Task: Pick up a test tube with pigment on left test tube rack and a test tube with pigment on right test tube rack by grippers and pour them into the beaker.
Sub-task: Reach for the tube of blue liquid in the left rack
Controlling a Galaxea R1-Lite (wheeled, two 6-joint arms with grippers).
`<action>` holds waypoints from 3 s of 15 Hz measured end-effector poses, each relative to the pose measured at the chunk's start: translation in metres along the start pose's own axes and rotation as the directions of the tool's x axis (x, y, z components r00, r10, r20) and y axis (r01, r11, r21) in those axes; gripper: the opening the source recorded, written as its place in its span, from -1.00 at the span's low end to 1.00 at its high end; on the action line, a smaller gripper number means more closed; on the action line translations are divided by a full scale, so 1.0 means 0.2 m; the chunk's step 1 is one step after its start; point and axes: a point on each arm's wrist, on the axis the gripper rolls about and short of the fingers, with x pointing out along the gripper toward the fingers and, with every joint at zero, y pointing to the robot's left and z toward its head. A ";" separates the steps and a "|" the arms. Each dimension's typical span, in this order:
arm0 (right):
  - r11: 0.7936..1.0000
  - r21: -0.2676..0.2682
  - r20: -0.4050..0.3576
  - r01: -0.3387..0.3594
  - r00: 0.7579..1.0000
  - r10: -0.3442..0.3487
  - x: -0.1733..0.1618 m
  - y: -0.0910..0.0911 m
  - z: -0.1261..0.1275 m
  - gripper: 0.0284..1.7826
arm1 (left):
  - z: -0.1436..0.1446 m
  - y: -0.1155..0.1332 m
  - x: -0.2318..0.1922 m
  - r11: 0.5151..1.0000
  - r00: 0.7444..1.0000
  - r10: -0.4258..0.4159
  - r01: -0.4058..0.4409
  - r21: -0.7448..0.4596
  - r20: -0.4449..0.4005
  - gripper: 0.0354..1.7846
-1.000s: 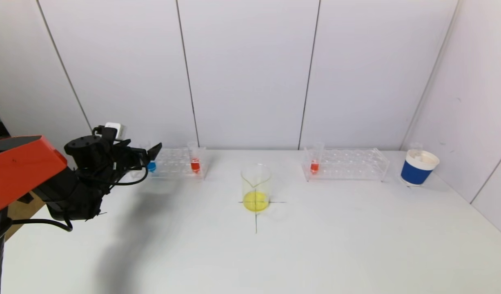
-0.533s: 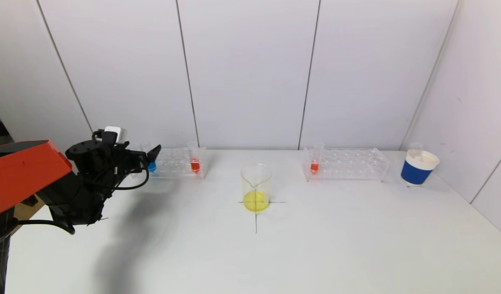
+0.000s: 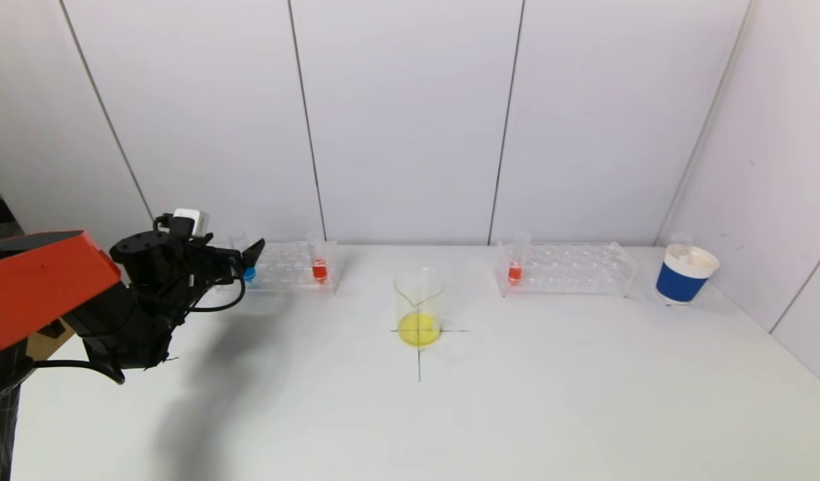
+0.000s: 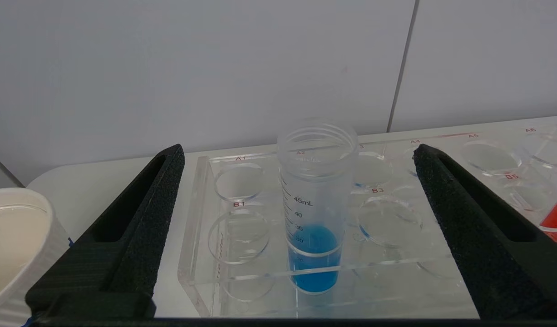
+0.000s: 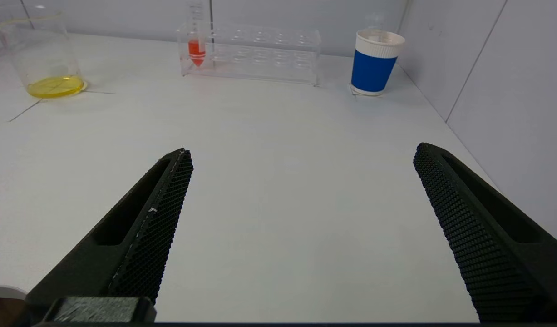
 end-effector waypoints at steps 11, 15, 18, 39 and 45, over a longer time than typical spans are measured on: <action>1.000 0.000 0.000 0.000 1.000 0.000 0.00 0.00 0.00 0.99 | -0.01 0.00 0.01 1.000 1.000 0.000 0.000 0.000 -0.001 0.98; 1.000 0.000 0.000 0.000 1.000 0.000 0.00 0.00 0.00 0.99 | -0.01 0.00 0.01 1.000 1.000 -0.001 0.001 0.001 -0.002 0.98; 1.000 0.000 0.000 0.000 1.000 0.000 0.00 0.00 0.00 0.99 | -0.01 -0.01 0.01 1.000 1.000 -0.006 0.006 0.001 -0.001 0.98; 1.000 0.000 0.000 0.000 1.000 0.000 0.00 0.00 0.00 0.99 | -0.02 -0.02 0.03 1.000 1.000 -0.010 0.010 -0.001 0.001 0.93; 1.000 0.000 0.000 0.000 1.000 0.000 0.00 0.00 0.00 0.99 | -0.02 -0.02 0.03 1.000 1.000 -0.010 0.010 0.000 0.000 0.08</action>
